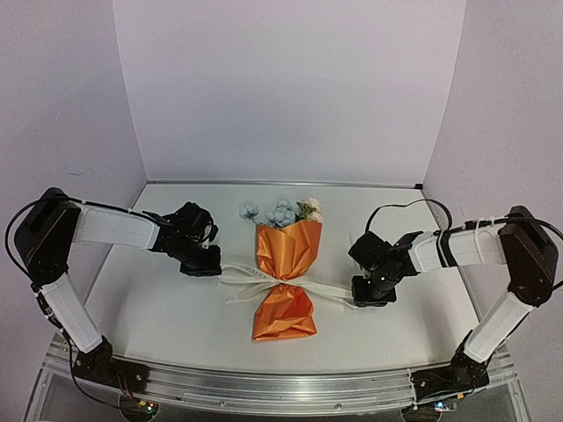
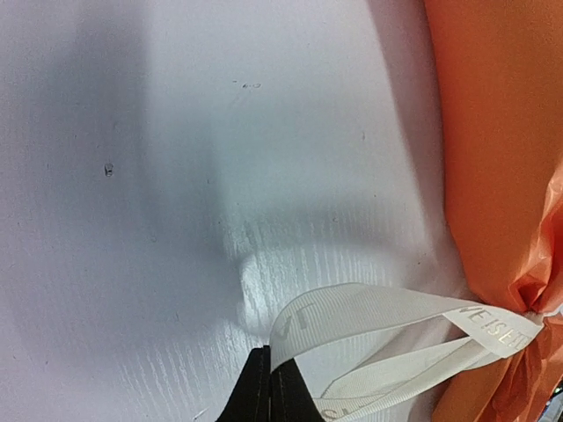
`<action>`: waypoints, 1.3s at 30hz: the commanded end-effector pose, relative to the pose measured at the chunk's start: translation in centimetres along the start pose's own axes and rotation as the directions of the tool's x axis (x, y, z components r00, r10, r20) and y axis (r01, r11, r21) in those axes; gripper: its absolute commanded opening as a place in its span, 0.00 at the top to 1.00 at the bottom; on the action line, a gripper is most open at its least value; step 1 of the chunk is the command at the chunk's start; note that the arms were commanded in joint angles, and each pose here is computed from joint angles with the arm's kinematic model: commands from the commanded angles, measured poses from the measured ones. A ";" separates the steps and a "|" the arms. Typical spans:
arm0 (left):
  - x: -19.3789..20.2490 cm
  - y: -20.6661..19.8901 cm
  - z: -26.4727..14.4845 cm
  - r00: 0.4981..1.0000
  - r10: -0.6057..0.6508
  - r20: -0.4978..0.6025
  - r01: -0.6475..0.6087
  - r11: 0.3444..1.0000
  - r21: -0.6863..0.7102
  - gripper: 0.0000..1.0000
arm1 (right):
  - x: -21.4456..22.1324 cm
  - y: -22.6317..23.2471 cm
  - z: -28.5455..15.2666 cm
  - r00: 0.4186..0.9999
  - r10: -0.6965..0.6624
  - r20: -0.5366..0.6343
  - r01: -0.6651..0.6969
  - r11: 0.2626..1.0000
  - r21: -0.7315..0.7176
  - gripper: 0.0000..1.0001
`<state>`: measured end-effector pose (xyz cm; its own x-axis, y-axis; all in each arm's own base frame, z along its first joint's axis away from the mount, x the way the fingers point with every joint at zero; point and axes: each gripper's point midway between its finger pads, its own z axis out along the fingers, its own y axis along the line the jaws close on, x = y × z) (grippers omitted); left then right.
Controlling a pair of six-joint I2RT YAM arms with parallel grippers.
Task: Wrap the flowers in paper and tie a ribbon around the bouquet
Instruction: Tie the half-tied ribbon around the folded bouquet, then reset both arms
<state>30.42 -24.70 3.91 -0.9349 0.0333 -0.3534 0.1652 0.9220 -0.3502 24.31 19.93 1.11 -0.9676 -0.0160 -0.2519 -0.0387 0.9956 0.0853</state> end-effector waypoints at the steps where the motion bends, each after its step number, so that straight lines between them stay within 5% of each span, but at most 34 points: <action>1: 0.0 -0.9 -1.4 1.000 0.013 0.022 -0.013 1.000 0.009 0.85 | -0.1 0.8 -1.9 0.999 -0.038 -0.007 0.038 0.999 -0.016 0.69; 12: -2.6 -2.8 -6.6 0.984 -0.004 0.178 -0.009 0.997 0.074 0.37 | -0.6 3.7 -4.5 0.997 -0.071 0.001 0.070 0.983 -0.171 0.30; 15: -3.9 -3.7 -8.9 0.966 0.003 0.259 -0.033 0.993 0.114 0.28 | -1.1 3.9 -5.6 0.996 -0.079 0.036 0.084 0.977 -0.193 0.03; 19: -6.0 -5.0 -13.2 0.916 0.012 0.400 -0.081 0.985 0.155 0.01 | -2.2 2.8 -7.5 0.990 -0.067 0.126 0.089 0.980 -0.177 0.02; 27: -9.1 -5.9 -21.1 0.786 -0.021 0.618 -0.112 0.978 0.176 0.00 | -1.6 -1.5 -11.2 0.968 -0.060 0.245 0.087 0.991 -0.097 0.02; 39: -8.9 -4.2 -23.2 0.727 -0.050 0.685 -0.069 0.987 0.145 0.00 | 0.6 -6.6 -13.7 0.929 -0.072 0.362 0.084 0.996 -0.018 0.02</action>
<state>30.51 -20.97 27.53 -0.5313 -0.2540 -0.8082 0.2931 0.8400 -0.4566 20.89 14.40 13.57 -0.8298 -0.0404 -0.5566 -0.1511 0.9764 0.1544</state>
